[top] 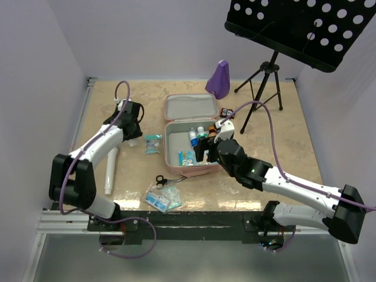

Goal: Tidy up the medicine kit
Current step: Pick up the medical item at the center of the board, then place the medical item at the medicine box.

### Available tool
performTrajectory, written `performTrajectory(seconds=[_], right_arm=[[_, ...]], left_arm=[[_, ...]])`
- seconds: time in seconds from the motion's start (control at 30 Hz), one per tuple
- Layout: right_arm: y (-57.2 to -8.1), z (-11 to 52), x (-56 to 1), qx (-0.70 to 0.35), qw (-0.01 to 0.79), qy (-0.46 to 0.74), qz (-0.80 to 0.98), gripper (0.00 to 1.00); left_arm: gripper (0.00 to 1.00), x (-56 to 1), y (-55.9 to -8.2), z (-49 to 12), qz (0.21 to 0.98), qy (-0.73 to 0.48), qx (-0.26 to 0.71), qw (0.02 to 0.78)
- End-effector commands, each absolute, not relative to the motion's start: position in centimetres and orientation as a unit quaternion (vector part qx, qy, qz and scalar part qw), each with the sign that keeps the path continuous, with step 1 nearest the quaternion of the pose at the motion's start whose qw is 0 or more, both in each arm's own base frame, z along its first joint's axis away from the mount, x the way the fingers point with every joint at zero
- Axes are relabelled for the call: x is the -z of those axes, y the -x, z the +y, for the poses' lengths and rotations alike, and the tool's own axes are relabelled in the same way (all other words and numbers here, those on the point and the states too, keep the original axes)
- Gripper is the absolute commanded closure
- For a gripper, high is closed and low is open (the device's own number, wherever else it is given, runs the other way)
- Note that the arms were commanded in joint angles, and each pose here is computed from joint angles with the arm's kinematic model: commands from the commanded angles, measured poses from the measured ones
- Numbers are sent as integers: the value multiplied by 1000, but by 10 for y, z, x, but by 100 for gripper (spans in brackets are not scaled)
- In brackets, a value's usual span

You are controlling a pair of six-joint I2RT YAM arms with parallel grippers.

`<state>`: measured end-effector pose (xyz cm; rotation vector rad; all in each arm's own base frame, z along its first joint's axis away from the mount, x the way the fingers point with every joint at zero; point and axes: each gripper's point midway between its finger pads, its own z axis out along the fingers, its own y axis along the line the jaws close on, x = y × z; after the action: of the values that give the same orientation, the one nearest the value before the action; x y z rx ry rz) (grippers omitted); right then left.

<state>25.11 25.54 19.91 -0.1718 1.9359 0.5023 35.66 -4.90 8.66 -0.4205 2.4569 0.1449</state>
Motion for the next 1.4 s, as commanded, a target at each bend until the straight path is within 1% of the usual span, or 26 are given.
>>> performTrajectory(seconds=[0.0, 0.1, 0.2, 0.3, 0.47, 0.67, 0.8, 0.87, 0.97, 1.0, 1.03, 1.07, 1.1, 1.13, 1.17, 1.3, 1.37], right_arm=[[-257, 259, -214, -222, 551, 64, 802, 12], [-259, 261, -216, -222, 552, 62, 802, 13], [-259, 262, -220, -225, 554, 59, 799, 12], [-258, 261, -222, -228, 553, 53, 799, 13], [-255, 257, -220, -229, 550, 47, 802, 13], [-253, 252, -222, -231, 551, 42, 801, 13], [-250, 248, -222, -229, 551, 40, 802, 13], [-250, 246, -223, -229, 551, 37, 802, 13], [-247, 242, -223, -231, 552, 36, 801, 12], [-247, 241, -223, -229, 552, 34, 801, 12], [-247, 240, -223, -228, 553, 34, 800, 12], [-247, 239, -221, -226, 552, 34, 802, 12], [-247, 238, -222, -224, 553, 34, 802, 12], [-247, 237, -222, -222, 553, 35, 802, 12], [-247, 236, -220, -220, 552, 34, 804, 12], [-247, 235, -220, -219, 554, 34, 803, 12], [-248, 237, -217, -218, 552, 36, 804, 12]], left_arm=[[64, -149, -358, -70, 912, 148, -6, 382], [64, -185, -355, -109, 901, 127, 38, 413], [63, -202, -344, -161, 897, 104, 99, 419], [62, -201, -326, -214, 895, 86, 158, 408], [62, -184, -316, -254, 885, 103, 190, 413], [60, -166, -331, -271, 891, 112, 169, 405], [55, -140, -341, -277, 908, 124, 133, 378], [55, -125, -342, -274, 913, 135, 113, 368], [52, -112, -344, -277, 913, 152, 113, 360], [49, -109, -345, -278, 913, 158, 114, 358], [42, -108, -346, -280, 914, 162, 112, 356], [33, -107, -348, -278, 913, 166, 107, 356], [27, -109, -349, -278, 912, 168, 104, 358], [22, -112, -350, -277, 911, 169, 103, 361], [20, -114, -351, -275, 910, 171, 101, 364], [18, -133, -352, -269, 901, 172, 108, 382], [26, -139, -351, -269, 901, 158, 116, 387]])
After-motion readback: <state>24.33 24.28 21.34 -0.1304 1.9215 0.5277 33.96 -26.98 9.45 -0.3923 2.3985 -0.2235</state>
